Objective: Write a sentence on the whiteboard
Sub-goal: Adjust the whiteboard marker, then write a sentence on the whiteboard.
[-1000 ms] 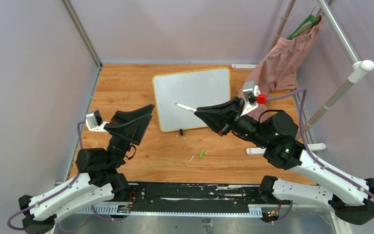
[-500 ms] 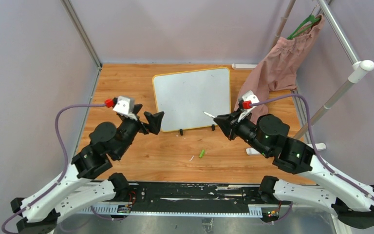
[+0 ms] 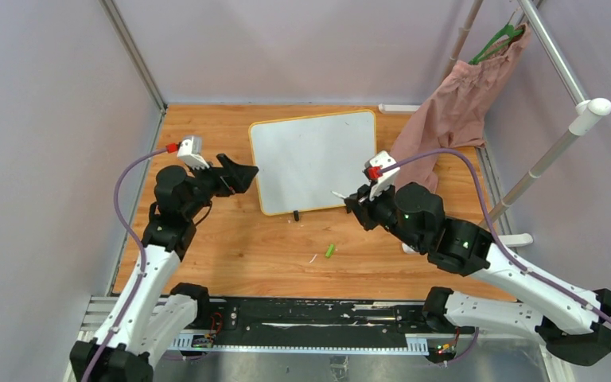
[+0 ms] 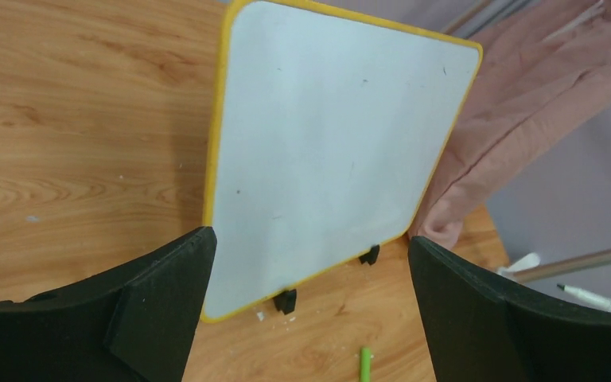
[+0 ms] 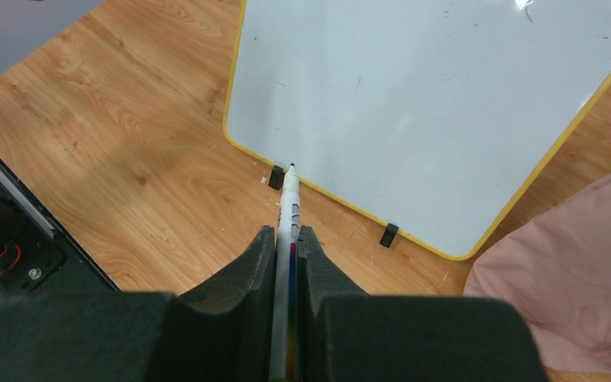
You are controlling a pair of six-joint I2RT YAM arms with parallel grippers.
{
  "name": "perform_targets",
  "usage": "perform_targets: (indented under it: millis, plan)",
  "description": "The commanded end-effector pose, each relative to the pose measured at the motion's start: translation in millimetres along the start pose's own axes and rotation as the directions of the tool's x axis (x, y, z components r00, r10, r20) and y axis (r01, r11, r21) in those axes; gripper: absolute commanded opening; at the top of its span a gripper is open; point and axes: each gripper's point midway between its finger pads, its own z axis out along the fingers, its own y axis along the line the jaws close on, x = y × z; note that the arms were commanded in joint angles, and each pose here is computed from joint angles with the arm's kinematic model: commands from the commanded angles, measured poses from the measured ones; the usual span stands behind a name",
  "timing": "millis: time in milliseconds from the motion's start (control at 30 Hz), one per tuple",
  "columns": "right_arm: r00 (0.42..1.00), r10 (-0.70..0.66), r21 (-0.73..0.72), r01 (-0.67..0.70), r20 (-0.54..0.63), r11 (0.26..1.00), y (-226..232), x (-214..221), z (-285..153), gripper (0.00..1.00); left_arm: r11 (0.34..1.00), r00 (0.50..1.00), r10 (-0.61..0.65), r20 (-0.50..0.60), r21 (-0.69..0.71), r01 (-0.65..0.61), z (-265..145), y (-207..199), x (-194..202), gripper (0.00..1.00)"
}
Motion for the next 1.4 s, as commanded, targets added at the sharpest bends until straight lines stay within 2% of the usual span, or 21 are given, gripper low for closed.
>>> perform_targets:
  millis: [0, 133, 500, 667, 867, 1067, 1133, 1267, 1367]
  plan:
    - [0.999, -0.022, -0.052, 0.023, 0.027, 0.998, 13.6, -6.7, 9.2, 0.0, 0.955, 0.971, -0.23, 0.071, 0.208, 0.211, 6.4, -9.3, -16.1, 0.96]
    - [0.998, -0.009, -0.094, 0.014, 0.062, 0.995, 25.9, -7.6, 23.5, 0.0, 0.94, 0.962, -0.267, 0.066, 0.239, 0.244, 18.3, 0.1, -12.9, 0.96]
    - [0.996, -0.008, -0.139, 0.021, 0.092, 0.99, 42.2, -11.7, 45.2, 0.0, 0.963, 0.965, -0.255, 0.057, 0.106, 0.248, 41.5, 49.0, 25.8, 1.0]
    - [0.994, -0.024, -0.144, 0.04, 0.108, 0.989, 45.4, -14.9, 52.6, 0.0, 0.958, 0.947, -0.283, 0.149, 0.086, 0.273, 40.6, 62.3, 25.9, 1.0]
    - [0.99, -0.037, -0.144, 0.057, 0.136, 0.988, 49.3, -22.4, 62.6, 0.0, 0.935, 0.921, -0.349, 0.173, 0.137, 0.328, 50.1, 71.9, 41.3, 0.86]
    - [0.982, -0.012, -0.175, 0.046, 0.189, 0.984, 55.9, -28.2, 64.6, 0.0, 0.895, 0.89, -0.395, 0.227, 0.312, 0.318, 55.9, 58.4, 30.9, 0.64]
    - [0.981, -0.006, -0.189, 0.044, 0.194, 0.981, 58.1, -29.9, 63.5, 0.0, 0.878, 0.883, -0.417, 0.217, 0.347, 0.33, 59.3, 54.3, 26.6, 0.62]
    - [0.981, -0.008, -0.2, 0.047, 0.193, 0.979, 59.3, -30.7, 60.4, 0.0, 0.898, 0.91, -0.343, 0.232, 0.365, 0.245, 58.4, 47.8, 21.2, 0.63]
    - [0.981, -0.014, -0.202, 0.054, 0.195, 0.978, 59.1, -30.1, 58.9, 0.0, 0.904, 0.938, -0.304, 0.169, 0.362, 0.228, 64.5, 48.4, 29.5, 0.63]
